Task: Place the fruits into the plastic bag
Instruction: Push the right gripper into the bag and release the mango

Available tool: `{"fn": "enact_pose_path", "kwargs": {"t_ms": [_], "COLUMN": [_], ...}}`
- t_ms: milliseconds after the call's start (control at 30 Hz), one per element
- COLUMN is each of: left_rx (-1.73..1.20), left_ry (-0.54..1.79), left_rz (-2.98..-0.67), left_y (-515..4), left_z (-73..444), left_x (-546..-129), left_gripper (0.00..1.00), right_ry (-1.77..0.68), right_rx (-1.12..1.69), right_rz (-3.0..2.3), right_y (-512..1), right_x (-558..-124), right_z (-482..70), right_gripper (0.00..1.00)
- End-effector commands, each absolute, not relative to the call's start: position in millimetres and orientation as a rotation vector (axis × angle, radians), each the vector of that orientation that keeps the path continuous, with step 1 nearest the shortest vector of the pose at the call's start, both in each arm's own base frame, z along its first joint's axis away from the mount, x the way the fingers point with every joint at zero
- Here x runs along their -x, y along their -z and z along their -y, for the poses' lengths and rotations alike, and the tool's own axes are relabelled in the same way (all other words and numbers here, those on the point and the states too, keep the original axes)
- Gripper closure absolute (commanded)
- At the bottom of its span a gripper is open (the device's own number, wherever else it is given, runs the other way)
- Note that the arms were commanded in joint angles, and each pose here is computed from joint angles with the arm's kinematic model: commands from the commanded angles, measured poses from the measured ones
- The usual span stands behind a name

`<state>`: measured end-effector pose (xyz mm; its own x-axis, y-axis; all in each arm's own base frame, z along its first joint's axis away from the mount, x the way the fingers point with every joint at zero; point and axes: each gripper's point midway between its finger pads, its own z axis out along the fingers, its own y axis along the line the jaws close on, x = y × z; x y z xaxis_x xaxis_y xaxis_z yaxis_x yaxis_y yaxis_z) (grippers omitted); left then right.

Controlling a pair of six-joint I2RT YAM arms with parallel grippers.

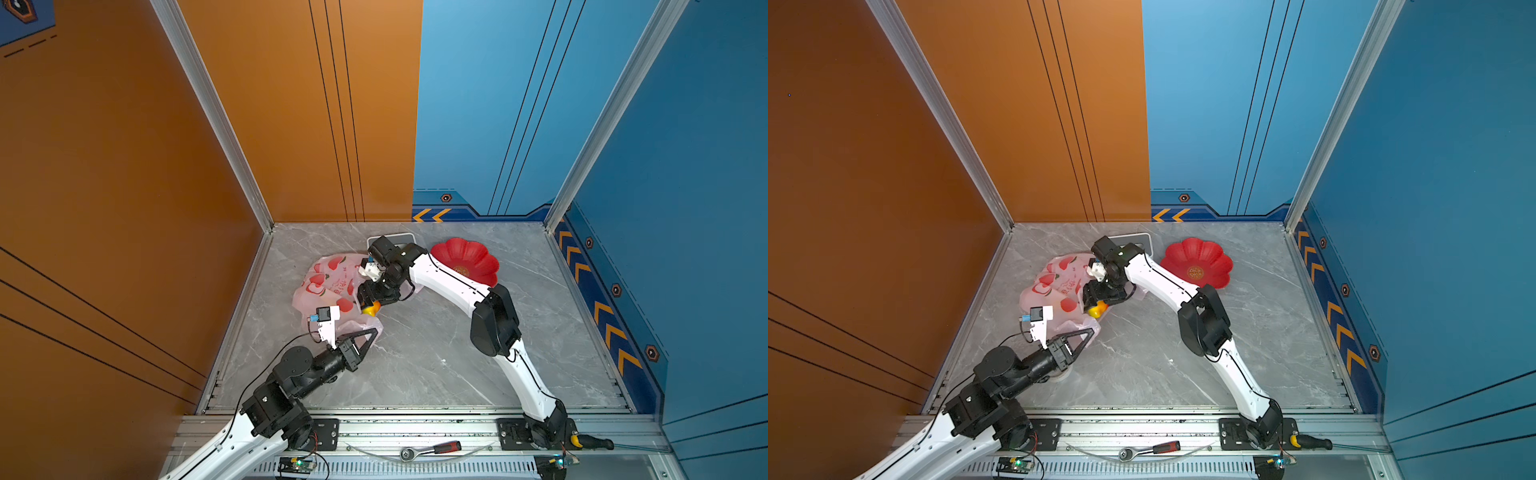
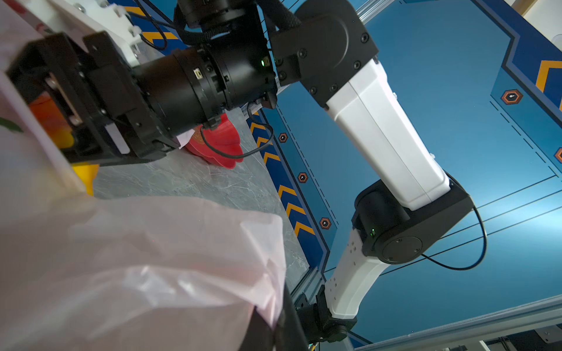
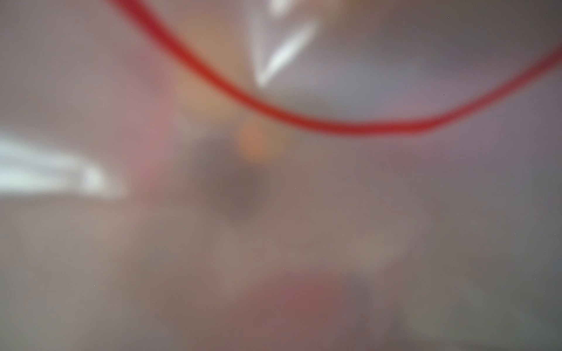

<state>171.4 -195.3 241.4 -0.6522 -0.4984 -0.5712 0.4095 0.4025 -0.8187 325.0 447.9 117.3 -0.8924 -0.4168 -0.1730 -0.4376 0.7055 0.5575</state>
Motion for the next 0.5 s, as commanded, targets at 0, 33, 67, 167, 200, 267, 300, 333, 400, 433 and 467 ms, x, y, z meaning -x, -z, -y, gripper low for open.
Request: {"fn": "enact_pose_path", "kwargs": {"t_ms": [0, 33, 67, 167, 200, 267, 300, 333, 400, 433, 467], "left_rx": [0.017, 0.017, 0.017, 0.015, 0.016, 0.017, 0.016, 0.017, 0.017, 0.019, 0.019], "left_ry": [1.396, 1.397, 1.395, 1.395, 1.394, 1.394, 1.394, 1.394, 1.393, 1.393, 1.392], "left_rz": [-1.787, -1.785, -1.785, -1.787, -1.787, -1.787, -1.787, -1.784, -1.787, -1.788, -1.790], "left_y": [-260, -260, -260, -259, -258, -258, -258, -259, -258, -257, -257], "left_z": [199, 199, 199, 199, 199, 199, 199, 199, 199, 199, 200], "left_x": [-165, -164, -164, -164, -164, -164, -164, -163, -164, -164, -164], "left_gripper": [1.00, 1.00, 1.00, 1.00, 1.00, 1.00, 1.00, 1.00, 1.00, 1.00, 1.00], "right_ry": [-0.889, -0.876, -0.870, -0.871, -0.869, -0.860, -0.863, -0.869, -0.895, -0.910, -0.917], "right_rx": [0.580, 0.545, 0.516, 0.412, 0.378, 0.310, 0.276, 0.243, 0.180, 0.151, 0.132], "right_rz": [-2.882, -2.876, -2.870, -2.837, -2.821, -2.792, -2.774, -2.764, -2.734, -2.718, -2.708], "right_y": [-118, -117, -116, -117, -116, -116, -117, -115, -115, -116, -116], "right_x": [-348, -356, -362, -381, -388, -402, -409, -414, -425, -430, -433], "right_z": [-442, -441, -441, -442, -443, -443, -444, -445, -449, -451, -452], "right_gripper": [0.30, 0.30, 0.30, 0.30, 0.30, 0.30, 0.30, 0.30, 0.30, 0.30, 0.30]}}
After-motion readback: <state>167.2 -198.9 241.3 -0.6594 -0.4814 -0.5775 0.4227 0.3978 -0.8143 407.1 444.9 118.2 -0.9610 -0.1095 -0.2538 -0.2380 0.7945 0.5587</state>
